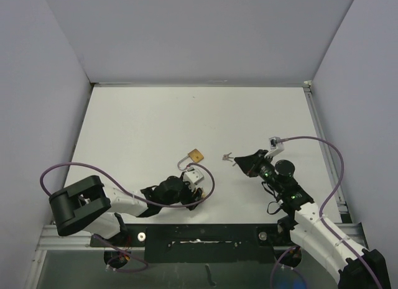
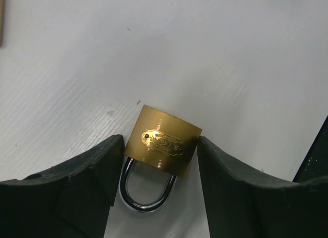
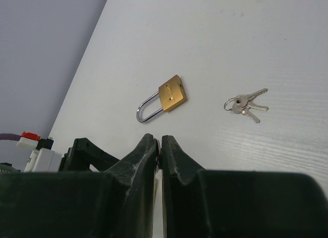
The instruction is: Unlock with the key
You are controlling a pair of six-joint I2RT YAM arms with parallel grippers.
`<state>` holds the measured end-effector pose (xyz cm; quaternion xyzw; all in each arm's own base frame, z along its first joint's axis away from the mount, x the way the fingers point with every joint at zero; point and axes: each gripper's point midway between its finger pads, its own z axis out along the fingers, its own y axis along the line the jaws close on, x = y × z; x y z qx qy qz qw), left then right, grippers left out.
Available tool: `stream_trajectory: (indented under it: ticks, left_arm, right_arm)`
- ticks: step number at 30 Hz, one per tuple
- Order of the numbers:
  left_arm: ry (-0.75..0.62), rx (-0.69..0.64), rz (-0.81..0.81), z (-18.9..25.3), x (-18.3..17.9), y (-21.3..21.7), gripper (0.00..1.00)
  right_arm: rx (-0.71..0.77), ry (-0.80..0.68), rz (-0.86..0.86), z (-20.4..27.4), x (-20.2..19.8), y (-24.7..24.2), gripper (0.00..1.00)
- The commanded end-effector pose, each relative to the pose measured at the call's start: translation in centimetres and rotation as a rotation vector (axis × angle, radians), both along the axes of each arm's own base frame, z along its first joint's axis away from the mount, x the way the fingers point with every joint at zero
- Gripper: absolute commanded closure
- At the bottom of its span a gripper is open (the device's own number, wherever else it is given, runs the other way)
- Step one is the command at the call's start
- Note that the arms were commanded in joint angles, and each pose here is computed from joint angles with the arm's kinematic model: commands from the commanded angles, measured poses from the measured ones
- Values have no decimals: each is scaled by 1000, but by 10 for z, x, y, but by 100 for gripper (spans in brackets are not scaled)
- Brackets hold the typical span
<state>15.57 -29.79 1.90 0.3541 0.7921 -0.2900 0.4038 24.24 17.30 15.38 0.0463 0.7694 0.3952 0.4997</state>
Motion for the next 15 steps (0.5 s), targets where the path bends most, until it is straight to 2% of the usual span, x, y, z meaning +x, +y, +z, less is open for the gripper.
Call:
stream_trajectory:
  ticks: [1, 7, 15]
  left_arm:
    - [96, 20, -34, -14, -16, 1, 44]
    - [113, 39, -37, -17, -18, 2, 38]
    - [137, 109, -43, -30, -21, 0, 37]
  right_arm:
    - [15, -45, 12, 16, 4, 2, 100]
    - [20, -43, 19, 16, 4, 4, 100]
    - [20, -42, 25, 15, 3, 5, 100]
